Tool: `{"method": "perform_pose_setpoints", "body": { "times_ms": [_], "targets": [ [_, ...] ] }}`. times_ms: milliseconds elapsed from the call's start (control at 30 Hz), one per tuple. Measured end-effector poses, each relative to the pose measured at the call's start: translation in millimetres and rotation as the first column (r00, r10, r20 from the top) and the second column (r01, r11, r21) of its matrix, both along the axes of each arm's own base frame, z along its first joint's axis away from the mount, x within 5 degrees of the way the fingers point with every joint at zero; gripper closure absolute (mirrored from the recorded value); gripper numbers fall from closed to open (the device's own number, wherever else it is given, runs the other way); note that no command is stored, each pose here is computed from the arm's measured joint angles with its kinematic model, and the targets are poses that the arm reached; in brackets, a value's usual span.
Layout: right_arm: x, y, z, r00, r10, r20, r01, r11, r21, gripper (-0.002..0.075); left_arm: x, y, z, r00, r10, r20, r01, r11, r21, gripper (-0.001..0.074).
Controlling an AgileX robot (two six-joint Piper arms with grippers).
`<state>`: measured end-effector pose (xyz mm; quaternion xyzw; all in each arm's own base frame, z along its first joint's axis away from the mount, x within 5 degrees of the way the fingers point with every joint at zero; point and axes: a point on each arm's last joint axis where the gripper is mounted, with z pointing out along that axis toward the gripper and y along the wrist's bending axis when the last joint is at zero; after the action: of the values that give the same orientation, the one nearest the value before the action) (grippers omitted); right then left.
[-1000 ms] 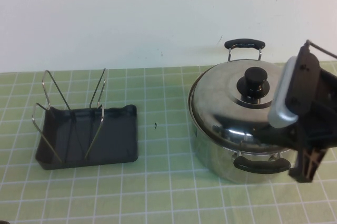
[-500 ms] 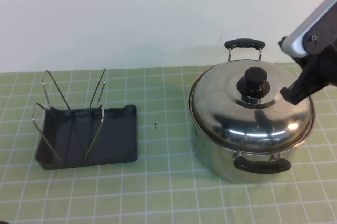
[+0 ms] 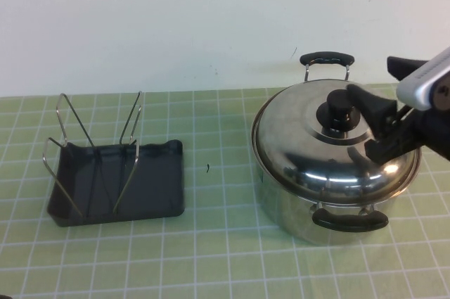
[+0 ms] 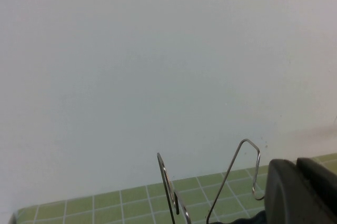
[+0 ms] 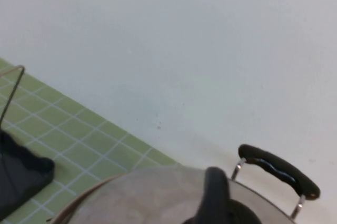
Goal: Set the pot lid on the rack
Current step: Open the pot, then hand over the pot lid
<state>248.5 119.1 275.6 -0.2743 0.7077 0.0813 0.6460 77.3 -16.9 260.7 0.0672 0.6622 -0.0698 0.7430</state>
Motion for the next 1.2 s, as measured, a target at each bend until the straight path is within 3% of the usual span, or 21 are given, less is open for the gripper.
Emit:
{"method": "perform_pose_setpoints", "body": {
  "times_ms": [133,500,633,767,867,1000,1067,1200],
  "targets": [
    [5,7,-9,0.999,0.044,0.007,-0.044,0.999,-0.013,0.0158,0,0,0,1.000,0.000,0.000,0.000,1.000,0.001,0.0738],
    [38,25,-66,0.995,0.062,-0.074,-0.059,0.998,0.037,0.0141,0,0,0,1.000,-0.003,0.003,0.003,1.000,0.001,0.0738],
    [42,25,-69,0.997,0.051,-0.065,-0.047,0.996,0.070,0.0200,-1,-4,4,0.998,-0.045,0.041,0.045,0.999,-0.003,0.0738],
    [43,24,-67,0.998,0.027,-0.060,-0.020,0.994,0.104,0.0381,-2,-5,5,0.997,-0.069,0.046,0.072,0.996,-0.061,0.0738],
    [44,23,-66,0.998,0.020,-0.058,-0.013,0.993,0.114,0.0377,-2,-6,6,0.995,-0.097,0.033,0.101,0.978,-0.182,0.0738],
    [44,23,-65,0.999,0.019,-0.033,-0.014,0.991,0.136,0.0377,-3,-8,7,0.988,-0.151,0.013,0.144,0.906,-0.398,0.0738],
    [44,24,-61,1.000,0.021,-0.005,-0.020,0.988,0.150,0.0377,-4,-10,9,0.979,-0.201,0.019,0.181,0.837,-0.517,0.0738],
    [34,24,-32,0.990,0.061,0.128,-0.086,0.976,0.201,0.0377,-9,-18,16,0.930,-0.357,0.081,0.298,0.608,-0.736,0.0678]
  ]
}}
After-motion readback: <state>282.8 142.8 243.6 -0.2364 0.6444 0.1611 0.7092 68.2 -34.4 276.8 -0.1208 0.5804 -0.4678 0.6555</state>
